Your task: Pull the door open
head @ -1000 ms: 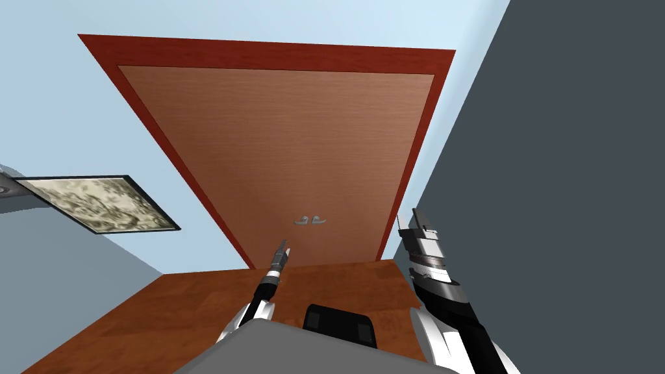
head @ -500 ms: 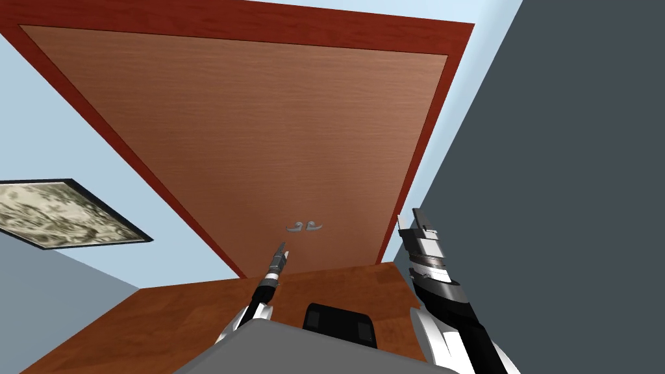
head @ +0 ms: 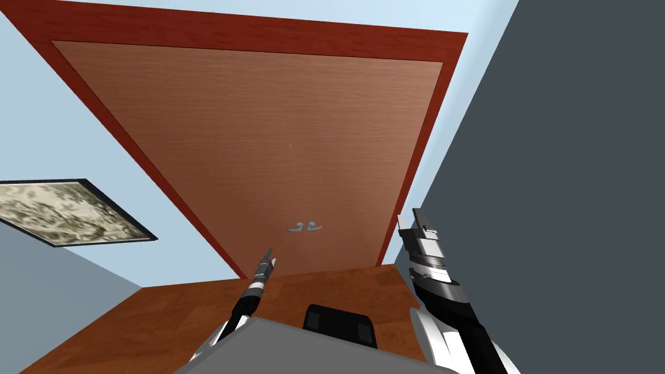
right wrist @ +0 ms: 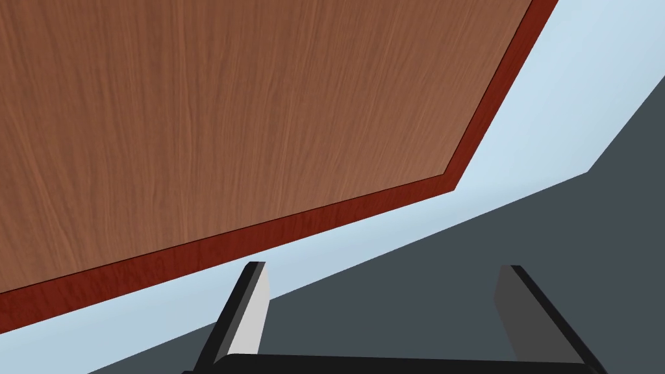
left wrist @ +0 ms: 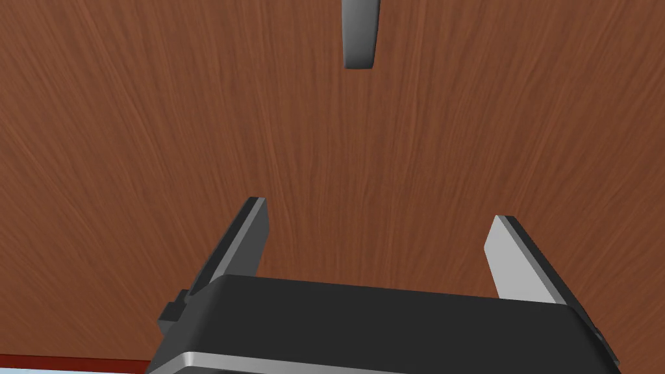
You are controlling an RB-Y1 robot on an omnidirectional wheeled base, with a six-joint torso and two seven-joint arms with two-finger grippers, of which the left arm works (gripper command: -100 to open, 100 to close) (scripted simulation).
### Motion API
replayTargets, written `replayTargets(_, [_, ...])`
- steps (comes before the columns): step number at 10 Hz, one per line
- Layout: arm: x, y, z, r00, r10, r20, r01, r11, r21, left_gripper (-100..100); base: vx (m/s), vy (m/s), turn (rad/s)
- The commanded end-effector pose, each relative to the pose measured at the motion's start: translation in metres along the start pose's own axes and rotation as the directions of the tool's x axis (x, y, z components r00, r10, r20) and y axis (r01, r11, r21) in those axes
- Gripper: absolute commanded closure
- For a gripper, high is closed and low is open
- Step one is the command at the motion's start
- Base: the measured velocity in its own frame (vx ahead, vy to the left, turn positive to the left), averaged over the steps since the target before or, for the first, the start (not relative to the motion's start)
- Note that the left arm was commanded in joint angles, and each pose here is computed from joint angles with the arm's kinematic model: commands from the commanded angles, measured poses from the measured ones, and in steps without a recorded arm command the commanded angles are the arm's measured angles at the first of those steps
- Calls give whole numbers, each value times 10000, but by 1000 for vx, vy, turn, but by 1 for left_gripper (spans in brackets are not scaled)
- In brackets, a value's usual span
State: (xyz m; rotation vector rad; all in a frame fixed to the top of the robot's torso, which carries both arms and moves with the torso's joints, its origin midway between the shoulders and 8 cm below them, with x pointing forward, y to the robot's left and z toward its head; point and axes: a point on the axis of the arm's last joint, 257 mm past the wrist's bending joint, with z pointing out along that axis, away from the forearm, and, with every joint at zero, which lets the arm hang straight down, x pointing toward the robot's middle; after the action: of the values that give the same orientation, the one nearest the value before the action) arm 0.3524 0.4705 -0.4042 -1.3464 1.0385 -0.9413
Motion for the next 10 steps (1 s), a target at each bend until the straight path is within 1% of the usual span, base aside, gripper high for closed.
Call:
replayTargets(1, [-231, 21, -91, 9995, 104, 314, -100, 9998, -148, -100, 42, 1, -8])
replayTargets(2, [-470, 36, -156, 9978, 190, 643, -174, 9996, -243, -100, 96, 34, -38])
replayTargets(3, [-522, 32, -164, 9973, 191, 714, -174, 9996, -242, -100, 153, 65, -63])
replayTargets(4, [-536, 20, -152, 9972, 152, 731, -138, 9997, -200, -100, 193, 84, -99])
replayTargets(5, [-457, -5, -104, 9981, 52, 617, -46, 9999, -92, -100, 210, 67, -141])
replayTargets(7, [-218, -62, 7, 9995, -158, 274, 154, 9998, 139, -100, 202, 56, -153])
replayTargets(8, [-15, -112, 90, 9995, -311, -20, 311, 9990, 315, -100, 221, -32, -196])
replayTargets(9, [-114, -101, 59, 9996, -230, 148, 227, 9995, 213, -100, 105, -23, -40])
replayTargets(10, [-114, -101, 59, 9996, -230, 148, 227, 9995, 213, 100, -14, 6, 39])
